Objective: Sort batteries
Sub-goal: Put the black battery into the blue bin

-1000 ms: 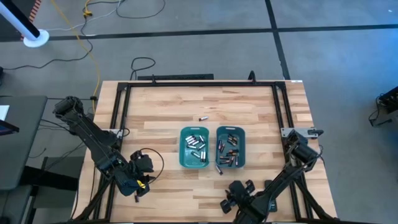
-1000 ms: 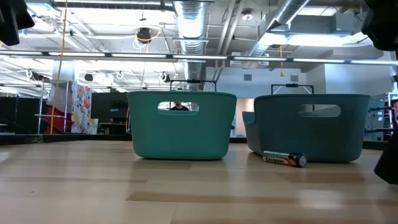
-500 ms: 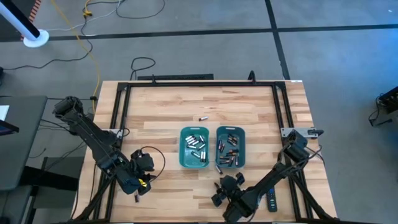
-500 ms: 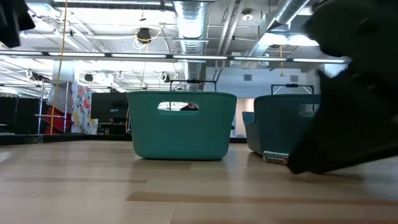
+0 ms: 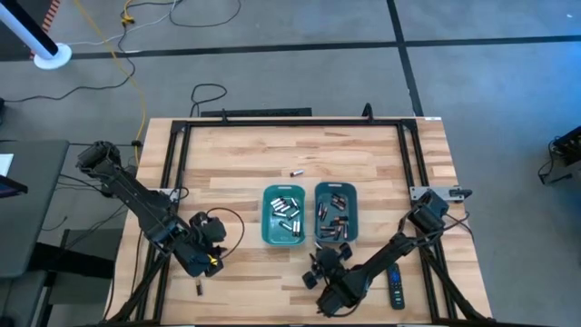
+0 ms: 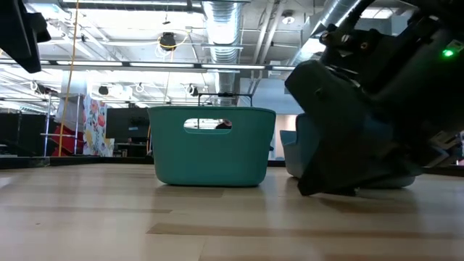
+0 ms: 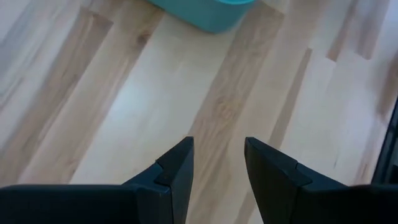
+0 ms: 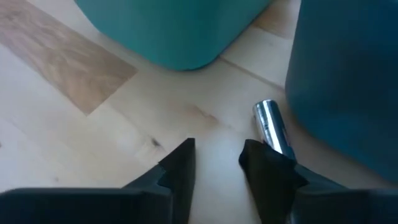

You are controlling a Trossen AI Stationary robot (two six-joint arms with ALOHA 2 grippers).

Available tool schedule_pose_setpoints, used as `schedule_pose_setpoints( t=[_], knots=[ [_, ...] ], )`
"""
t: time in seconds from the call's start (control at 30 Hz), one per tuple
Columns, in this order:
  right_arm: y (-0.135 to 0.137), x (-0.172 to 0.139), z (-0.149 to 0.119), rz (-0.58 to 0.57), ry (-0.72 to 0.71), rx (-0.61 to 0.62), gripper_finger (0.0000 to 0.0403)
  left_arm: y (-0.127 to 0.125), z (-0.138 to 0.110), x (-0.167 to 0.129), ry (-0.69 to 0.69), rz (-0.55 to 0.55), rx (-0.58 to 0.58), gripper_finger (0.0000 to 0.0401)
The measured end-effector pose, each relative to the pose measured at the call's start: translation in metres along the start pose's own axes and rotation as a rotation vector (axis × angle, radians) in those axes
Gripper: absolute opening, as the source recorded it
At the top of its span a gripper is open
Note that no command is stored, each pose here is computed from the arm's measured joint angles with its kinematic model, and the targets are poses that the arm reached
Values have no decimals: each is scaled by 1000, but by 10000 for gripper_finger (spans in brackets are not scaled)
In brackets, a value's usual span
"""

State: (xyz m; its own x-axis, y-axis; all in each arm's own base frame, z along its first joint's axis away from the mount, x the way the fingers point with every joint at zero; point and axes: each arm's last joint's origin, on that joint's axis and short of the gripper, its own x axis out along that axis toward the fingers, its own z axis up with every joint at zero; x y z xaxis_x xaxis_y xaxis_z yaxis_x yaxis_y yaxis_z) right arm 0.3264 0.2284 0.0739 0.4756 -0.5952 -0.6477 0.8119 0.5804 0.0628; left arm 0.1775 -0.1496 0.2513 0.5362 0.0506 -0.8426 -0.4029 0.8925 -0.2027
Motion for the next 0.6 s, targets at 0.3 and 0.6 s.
schedule_pose_setpoints(
  t=[0.3,0.6],
  knots=[
    [0,1,-1,1,-2,2,29,2,1,1,4,17,-3,139],
    [3,-9,-5,45,-8,14,4,2,2,1,4,16,27,139]
  ],
)
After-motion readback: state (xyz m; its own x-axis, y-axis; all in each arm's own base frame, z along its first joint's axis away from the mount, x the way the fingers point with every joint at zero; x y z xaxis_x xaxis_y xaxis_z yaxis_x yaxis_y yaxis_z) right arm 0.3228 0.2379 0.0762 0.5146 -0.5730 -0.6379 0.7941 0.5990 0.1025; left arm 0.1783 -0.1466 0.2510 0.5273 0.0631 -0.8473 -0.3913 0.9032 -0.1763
